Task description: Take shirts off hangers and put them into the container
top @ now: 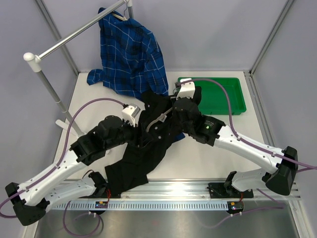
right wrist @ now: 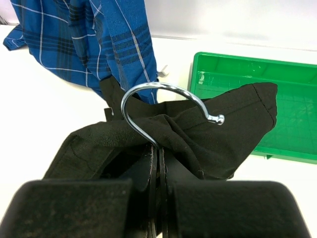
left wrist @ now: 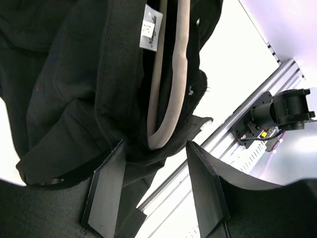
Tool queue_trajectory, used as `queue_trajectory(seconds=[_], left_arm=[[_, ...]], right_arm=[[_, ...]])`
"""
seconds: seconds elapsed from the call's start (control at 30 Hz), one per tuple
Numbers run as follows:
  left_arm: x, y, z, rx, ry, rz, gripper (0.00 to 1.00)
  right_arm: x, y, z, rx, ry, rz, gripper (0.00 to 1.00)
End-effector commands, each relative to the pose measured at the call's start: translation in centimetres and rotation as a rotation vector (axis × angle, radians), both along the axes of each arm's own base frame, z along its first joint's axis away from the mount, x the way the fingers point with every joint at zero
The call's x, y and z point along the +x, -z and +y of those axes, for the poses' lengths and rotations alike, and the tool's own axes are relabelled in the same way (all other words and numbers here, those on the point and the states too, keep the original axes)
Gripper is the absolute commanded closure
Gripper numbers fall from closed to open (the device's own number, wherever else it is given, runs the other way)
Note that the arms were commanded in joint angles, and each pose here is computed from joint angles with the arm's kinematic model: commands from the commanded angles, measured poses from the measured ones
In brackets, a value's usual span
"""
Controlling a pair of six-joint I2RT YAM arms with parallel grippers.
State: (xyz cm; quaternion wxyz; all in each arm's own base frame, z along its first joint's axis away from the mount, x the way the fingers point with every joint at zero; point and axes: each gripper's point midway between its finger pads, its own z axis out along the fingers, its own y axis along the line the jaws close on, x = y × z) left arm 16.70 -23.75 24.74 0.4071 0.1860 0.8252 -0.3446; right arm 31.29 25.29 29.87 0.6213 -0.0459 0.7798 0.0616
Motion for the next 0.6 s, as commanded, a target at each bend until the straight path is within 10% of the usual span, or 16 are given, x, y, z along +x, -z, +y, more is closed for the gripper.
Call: queue_trajectory(seconds=[0.0, 0.57], left_arm=[[-0.2, -1.6, -1.3, -0.083, 0.048, -0.052, 0.44], [0.9, -4.0, 1.3, -0.091, -0.077, -0.151, 0.32]], right_arm=[[0.3, -5.2, -0.1, 0.120, 0.023, -0.084, 1.00], [-1.0, -7.1, -0.2, 0.178, -0.059, -0.123, 1.00]])
